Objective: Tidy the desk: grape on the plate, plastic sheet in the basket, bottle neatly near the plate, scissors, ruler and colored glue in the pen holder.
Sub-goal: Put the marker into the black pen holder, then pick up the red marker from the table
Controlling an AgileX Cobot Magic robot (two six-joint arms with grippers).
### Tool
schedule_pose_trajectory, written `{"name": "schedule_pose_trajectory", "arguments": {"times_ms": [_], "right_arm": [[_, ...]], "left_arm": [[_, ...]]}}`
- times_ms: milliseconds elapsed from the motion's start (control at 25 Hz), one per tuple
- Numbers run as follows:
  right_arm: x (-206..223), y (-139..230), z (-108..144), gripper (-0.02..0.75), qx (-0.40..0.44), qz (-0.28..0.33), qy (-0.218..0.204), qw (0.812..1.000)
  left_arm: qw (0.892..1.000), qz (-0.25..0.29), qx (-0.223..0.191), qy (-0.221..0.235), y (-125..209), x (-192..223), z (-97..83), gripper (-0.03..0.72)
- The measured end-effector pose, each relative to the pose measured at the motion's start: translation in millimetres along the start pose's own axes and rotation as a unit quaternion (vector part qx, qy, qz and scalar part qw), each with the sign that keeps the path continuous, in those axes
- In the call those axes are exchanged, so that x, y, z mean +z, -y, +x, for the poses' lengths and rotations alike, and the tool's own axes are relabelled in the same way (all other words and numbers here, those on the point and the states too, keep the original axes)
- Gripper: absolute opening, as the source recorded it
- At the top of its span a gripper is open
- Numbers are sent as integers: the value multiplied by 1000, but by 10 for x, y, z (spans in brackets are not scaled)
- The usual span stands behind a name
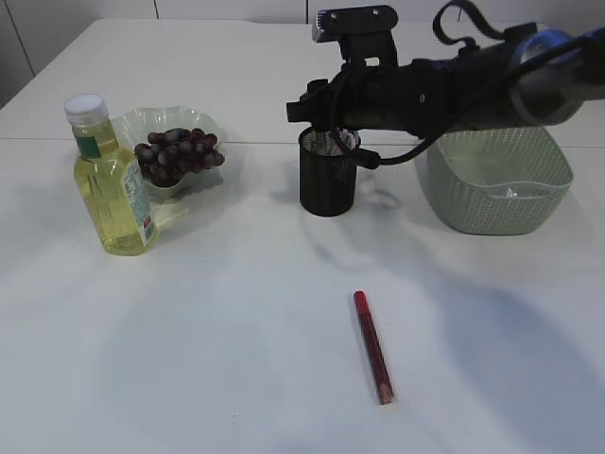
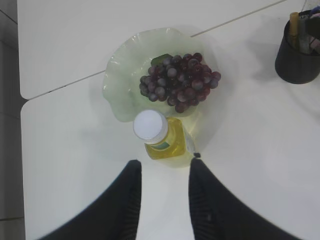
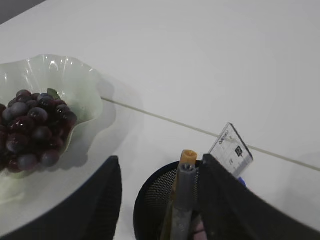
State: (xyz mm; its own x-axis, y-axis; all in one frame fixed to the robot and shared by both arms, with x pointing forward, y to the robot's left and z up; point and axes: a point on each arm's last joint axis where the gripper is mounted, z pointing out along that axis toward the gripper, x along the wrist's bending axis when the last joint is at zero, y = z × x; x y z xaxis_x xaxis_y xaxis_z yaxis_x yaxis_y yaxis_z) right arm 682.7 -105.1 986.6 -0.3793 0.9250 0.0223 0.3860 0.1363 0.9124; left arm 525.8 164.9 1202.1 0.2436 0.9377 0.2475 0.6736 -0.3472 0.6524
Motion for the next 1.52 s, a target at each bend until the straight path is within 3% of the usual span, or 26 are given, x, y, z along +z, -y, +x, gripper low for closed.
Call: {"name": "schedule_pose_trajectory", "arguments": {"times_ms": [240, 440, 840, 1320, 1520], "right_arm": [[-318, -330, 56, 403, 2, 87, -25, 996], [-640, -496, 105, 404, 1, 192, -49, 980], [-1022, -426, 165, 404, 5, 409, -83, 909], [-1049, -386, 165, 404, 43, 431, -66, 899], [-1101, -84, 155, 404, 84, 480, -41, 872]], "left_arm": [[1000, 0, 0, -1, 0, 0, 2, 239], [1000, 0, 1, -2, -1, 0, 3, 239], [1000, 13, -1, 0, 24, 0, 0, 240], [1000, 24, -8, 15, 43, -1, -27, 240], [999, 34, -9, 16, 61, -2, -30, 240]]}}
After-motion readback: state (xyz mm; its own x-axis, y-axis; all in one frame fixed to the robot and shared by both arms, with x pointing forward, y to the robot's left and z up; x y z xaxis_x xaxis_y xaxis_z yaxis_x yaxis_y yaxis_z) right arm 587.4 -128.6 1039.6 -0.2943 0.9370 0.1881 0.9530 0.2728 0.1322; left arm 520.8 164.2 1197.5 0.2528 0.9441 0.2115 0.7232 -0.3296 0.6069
